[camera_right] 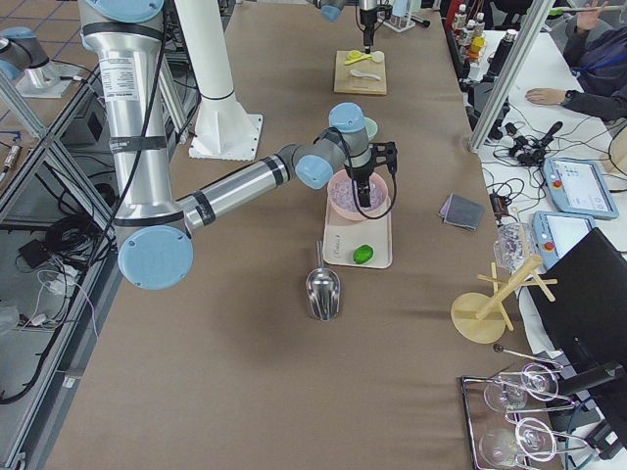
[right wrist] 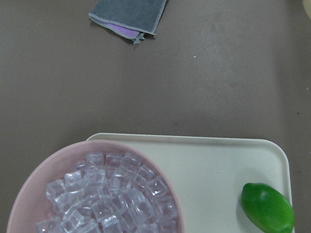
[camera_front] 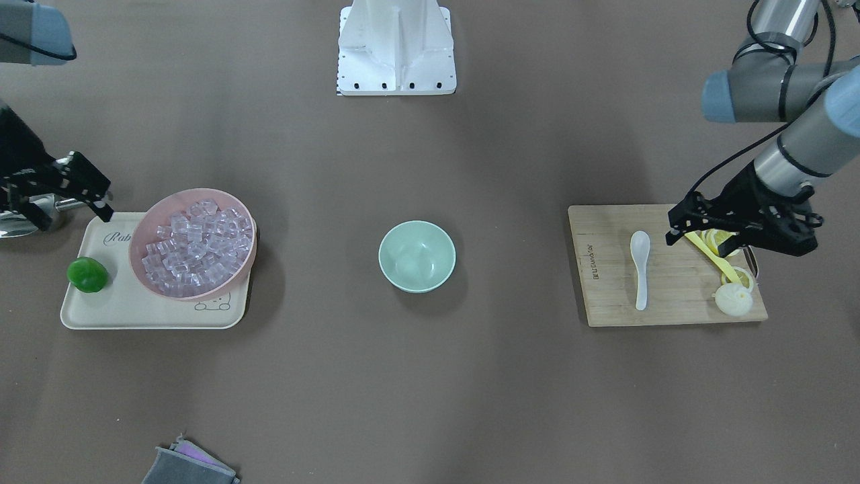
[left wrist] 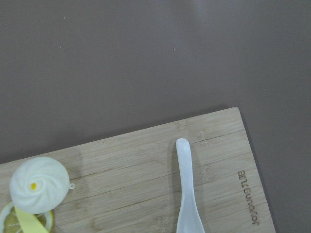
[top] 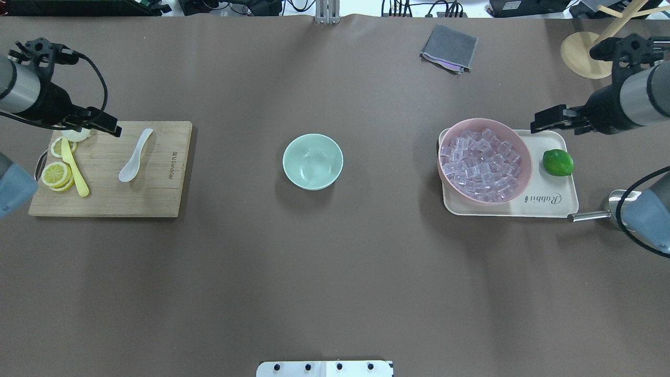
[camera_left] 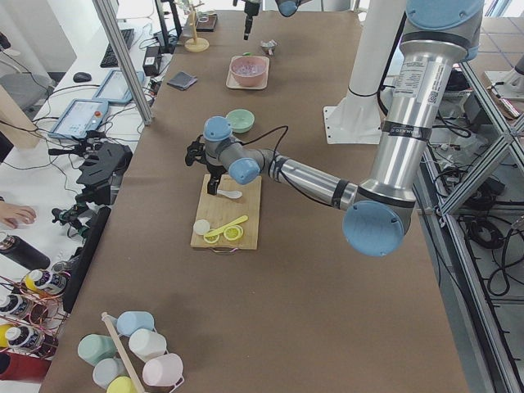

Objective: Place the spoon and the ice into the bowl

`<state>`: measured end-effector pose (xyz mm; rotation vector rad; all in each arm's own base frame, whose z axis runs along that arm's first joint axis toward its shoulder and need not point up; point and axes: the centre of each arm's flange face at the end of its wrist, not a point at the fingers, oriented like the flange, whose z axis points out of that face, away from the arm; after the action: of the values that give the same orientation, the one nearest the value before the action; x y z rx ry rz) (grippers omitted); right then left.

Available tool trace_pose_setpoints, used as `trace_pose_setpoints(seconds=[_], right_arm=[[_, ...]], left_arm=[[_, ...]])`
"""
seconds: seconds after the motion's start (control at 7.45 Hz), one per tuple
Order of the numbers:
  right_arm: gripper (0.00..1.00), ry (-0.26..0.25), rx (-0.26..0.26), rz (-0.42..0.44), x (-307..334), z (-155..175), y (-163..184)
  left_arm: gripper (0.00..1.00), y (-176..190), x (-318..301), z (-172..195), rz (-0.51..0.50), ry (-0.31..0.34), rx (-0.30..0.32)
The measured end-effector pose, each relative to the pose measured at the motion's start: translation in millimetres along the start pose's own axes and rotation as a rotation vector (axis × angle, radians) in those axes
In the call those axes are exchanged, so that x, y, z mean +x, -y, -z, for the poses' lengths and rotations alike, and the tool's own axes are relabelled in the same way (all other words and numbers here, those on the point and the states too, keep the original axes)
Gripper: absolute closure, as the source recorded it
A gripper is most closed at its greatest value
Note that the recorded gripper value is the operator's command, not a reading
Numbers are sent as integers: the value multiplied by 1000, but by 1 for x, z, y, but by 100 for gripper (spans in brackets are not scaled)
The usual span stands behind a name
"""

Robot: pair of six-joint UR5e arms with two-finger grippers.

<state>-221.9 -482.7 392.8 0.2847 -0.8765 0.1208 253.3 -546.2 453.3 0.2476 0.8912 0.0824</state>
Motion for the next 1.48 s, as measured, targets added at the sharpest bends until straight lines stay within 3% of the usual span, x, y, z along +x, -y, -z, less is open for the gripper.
trace_pose_setpoints(seconds=[0.4,0.94,1.34,1.48], right_arm=[[0,-41,40,-30,-33,-24,-22],[0,-48,50,-32,-35,-25,-24],[0,-46,51,-31,-36,-25,-23],[0,-46,51,-31,-36,-25,-23]], left_arm=[[3,-7,25,-40,18,67,14],[48,0,29,-82,-20,74,30],[92,1,26,-88,-31,64,37],[100,1,27,-88,-33,62,38]])
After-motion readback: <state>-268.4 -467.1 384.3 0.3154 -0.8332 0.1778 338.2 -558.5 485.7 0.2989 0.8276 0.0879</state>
